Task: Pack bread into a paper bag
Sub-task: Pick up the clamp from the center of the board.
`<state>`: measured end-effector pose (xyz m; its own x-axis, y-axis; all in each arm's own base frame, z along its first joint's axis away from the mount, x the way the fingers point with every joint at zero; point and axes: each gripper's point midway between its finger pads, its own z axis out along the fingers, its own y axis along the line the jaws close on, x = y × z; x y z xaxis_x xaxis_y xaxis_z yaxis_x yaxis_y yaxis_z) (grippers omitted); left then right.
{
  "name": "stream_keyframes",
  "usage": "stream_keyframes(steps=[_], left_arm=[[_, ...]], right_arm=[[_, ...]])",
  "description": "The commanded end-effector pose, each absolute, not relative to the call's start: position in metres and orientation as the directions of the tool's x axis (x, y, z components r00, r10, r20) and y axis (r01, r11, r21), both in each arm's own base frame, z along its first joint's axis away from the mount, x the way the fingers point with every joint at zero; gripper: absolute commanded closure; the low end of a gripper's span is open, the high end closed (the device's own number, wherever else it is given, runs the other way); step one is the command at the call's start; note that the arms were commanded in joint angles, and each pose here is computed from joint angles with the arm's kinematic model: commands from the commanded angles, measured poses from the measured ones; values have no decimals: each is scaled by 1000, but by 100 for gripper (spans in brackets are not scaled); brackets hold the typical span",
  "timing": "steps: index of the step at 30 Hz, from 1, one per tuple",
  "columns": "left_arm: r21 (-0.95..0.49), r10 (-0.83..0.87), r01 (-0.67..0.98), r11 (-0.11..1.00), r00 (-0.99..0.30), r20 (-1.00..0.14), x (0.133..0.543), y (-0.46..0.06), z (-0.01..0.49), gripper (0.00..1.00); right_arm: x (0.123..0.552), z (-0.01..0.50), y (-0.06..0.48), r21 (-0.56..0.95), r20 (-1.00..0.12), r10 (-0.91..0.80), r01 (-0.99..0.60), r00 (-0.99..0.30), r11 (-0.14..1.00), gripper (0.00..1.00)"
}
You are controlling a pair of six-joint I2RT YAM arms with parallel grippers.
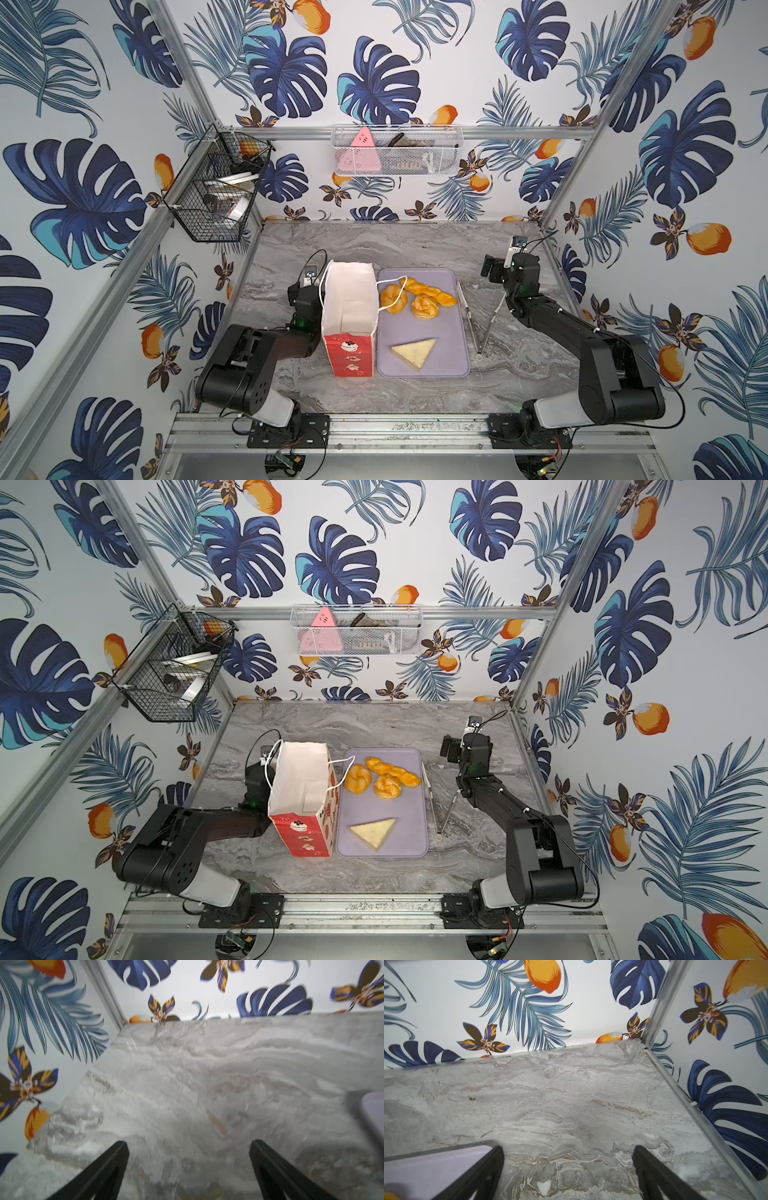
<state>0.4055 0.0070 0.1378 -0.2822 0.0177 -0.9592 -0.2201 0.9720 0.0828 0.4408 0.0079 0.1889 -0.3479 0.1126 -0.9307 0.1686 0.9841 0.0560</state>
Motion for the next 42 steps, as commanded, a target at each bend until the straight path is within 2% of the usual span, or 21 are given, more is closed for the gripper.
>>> stream_keyframes(steps=[1,5,8,12,15,17,23,29,32,39,42], left_arm=[[153,47,-263,953,-370,-928,399,18,150,1],[131,-27,-487,863,-304,-952,380,53,200,1],[125,-80,-641,757,-281,-956,364,79,231,1],[88,-187,-815,573,-234,-954,336,104,272,1],[159,-166,-720,676,-359,-919,340,91,293,1],[134,-183,-690,711,-366,-913,329,89,309,1],[122,-223,-687,716,-390,-893,289,103,341,1],[47,-302,-628,777,-437,-848,265,87,315,1],[35,-310,-628,778,-431,-848,252,87,313,1],[21,-331,-620,784,-447,-831,247,83,308,1],[-5,-342,-615,789,-431,-835,247,81,307,1]], right_arm=[[430,197,0,97,-893,201,264,-402,960,0],[424,230,-15,153,-887,304,399,-349,904,0],[412,239,-19,228,-834,423,476,-355,849,0],[412,235,0,274,-784,451,415,-426,868,0],[410,235,12,281,-774,426,348,-468,894,0],[407,235,12,280,-770,426,348,-476,895,0],[382,211,20,239,-633,440,380,-637,894,0],[313,155,31,218,-461,456,400,-761,890,0],[281,135,35,175,-424,451,418,-785,892,0],[255,129,63,36,-366,327,337,-871,941,0],[247,123,68,37,-328,319,325,-889,945,0]])
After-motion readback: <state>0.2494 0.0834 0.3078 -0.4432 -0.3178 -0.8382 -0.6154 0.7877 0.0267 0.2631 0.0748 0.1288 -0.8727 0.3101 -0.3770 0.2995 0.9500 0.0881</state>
